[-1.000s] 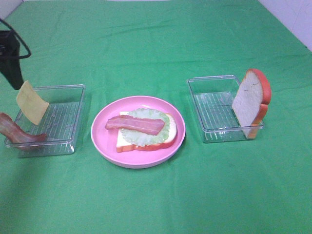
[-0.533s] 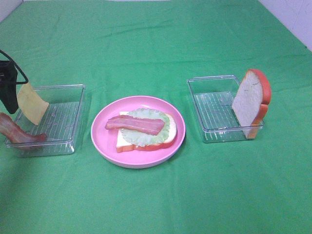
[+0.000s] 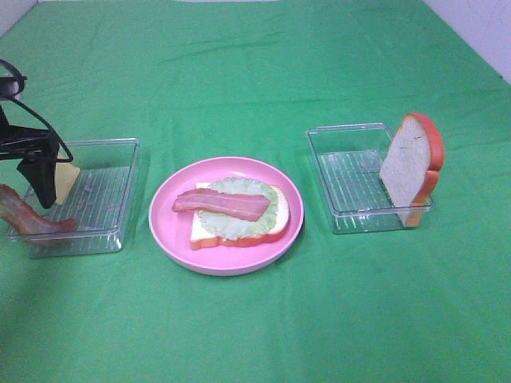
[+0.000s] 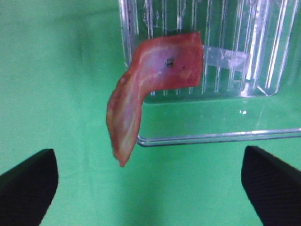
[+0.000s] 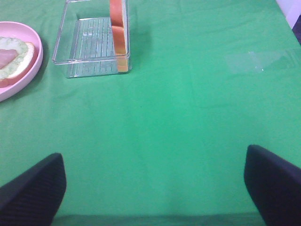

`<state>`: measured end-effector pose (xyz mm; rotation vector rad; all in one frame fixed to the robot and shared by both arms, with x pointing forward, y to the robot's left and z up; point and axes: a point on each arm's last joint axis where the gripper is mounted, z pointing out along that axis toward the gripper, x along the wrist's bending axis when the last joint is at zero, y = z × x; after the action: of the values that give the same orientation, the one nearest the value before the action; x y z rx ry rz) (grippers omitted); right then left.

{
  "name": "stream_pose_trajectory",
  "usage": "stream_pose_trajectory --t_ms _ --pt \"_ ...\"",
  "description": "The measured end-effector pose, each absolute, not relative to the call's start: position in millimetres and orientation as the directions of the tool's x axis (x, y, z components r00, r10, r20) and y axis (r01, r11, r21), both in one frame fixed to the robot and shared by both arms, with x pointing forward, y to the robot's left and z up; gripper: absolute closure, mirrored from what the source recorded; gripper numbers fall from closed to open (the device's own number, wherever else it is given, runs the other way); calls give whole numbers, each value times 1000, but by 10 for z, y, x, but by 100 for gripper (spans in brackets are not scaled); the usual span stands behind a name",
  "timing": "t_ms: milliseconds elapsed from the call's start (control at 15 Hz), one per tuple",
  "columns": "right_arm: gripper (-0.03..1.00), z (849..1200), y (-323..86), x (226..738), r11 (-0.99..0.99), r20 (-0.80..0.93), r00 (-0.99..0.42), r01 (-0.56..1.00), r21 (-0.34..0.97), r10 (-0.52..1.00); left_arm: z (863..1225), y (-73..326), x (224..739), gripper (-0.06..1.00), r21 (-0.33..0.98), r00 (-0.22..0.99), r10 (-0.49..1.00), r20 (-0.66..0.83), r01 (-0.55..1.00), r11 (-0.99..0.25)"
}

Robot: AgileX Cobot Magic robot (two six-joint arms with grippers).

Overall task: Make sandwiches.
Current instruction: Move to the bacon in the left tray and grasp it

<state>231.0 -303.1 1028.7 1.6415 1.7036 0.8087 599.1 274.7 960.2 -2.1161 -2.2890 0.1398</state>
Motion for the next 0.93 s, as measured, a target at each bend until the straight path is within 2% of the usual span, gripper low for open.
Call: stream_pose_trajectory --t_ms 400,467,533,667,933 --pt "-2 10287 -3031 2310 35 -25 -25 612 790 999 9455 2751 6038 0 -92 -84 996 -35 992 81" --pt "-2 10287 -3031 2310 35 -25 -25 612 790 999 9454 2751 6041 4 -89 -84 996 -36 993 81" --pt "-2 10287 -3031 2310 35 -25 -25 612 790 999 9454 2751 6045 17 -84 -84 996 -36 993 81" --pt "-2 10287 -3031 2310 35 -25 -25 612 790 999 9450 2757 6051 30 -78 -80 996 -30 994 78" --pt "-2 10287 -3031 2310 35 -25 -25 612 790 999 9450 2760 6052 33 -77 -79 997 -27 994 76"
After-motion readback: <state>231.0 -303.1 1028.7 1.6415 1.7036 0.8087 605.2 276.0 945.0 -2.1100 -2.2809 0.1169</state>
